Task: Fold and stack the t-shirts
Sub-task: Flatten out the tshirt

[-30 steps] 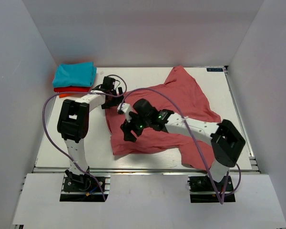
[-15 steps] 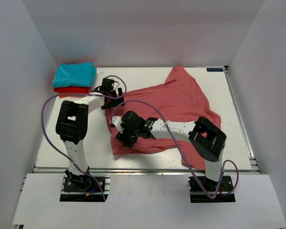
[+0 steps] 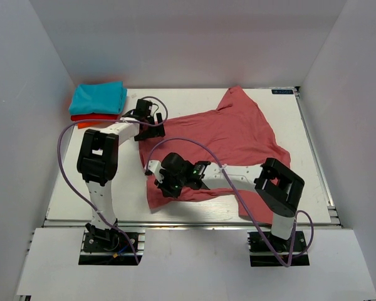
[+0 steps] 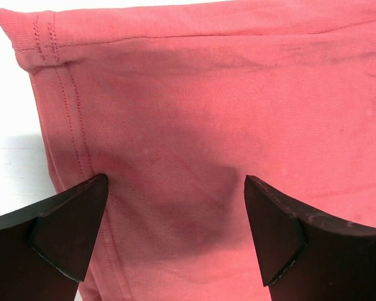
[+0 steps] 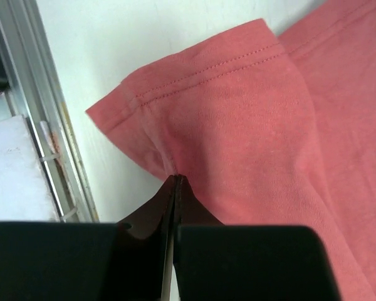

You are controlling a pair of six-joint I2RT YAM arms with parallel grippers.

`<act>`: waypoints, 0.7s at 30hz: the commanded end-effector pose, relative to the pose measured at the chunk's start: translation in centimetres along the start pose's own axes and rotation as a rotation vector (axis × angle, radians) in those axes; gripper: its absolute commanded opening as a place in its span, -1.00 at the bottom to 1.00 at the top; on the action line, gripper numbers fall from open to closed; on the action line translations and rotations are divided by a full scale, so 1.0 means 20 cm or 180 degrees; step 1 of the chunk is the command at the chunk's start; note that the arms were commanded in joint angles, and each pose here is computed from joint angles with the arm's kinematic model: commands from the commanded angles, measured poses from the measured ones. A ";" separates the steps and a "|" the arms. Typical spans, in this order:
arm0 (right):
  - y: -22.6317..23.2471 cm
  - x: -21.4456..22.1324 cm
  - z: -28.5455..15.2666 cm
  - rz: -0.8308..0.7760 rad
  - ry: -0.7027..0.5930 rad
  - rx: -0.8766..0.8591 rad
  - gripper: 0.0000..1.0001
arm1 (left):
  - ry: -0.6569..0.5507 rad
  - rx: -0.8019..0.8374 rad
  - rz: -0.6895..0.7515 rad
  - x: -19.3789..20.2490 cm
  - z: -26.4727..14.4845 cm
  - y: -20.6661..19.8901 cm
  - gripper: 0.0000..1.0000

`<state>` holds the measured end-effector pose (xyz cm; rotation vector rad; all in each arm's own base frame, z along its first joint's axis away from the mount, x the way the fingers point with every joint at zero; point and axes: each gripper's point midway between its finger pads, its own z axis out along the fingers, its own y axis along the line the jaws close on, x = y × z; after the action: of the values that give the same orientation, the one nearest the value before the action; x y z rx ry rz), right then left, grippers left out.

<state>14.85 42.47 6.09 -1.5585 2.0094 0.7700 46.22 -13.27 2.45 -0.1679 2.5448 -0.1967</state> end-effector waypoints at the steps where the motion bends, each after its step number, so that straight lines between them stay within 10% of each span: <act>1: 0.08 -0.08 -0.04 -0.0038 -0.0165 -0.0150 -1.00 | 0.0457 -0.0092 -0.0024 0.22 0.08 0.07 1.00; 9: 0.25 -0.05 -0.14 0.0091 -0.0223 -0.0574 -1.00 | 0.0345 -0.0152 0.0046 0.13 0.15 0.08 1.00; 21: -0.30 -0.31 0.00 0.0456 -0.0557 0.1215 -1.00 | 0.0309 -0.0027 0.0068 0.11 0.15 0.05 1.00</act>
<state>17.47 44.39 6.66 -1.3312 2.0630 0.6571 48.64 -13.20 2.47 -0.1388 2.5094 -0.1756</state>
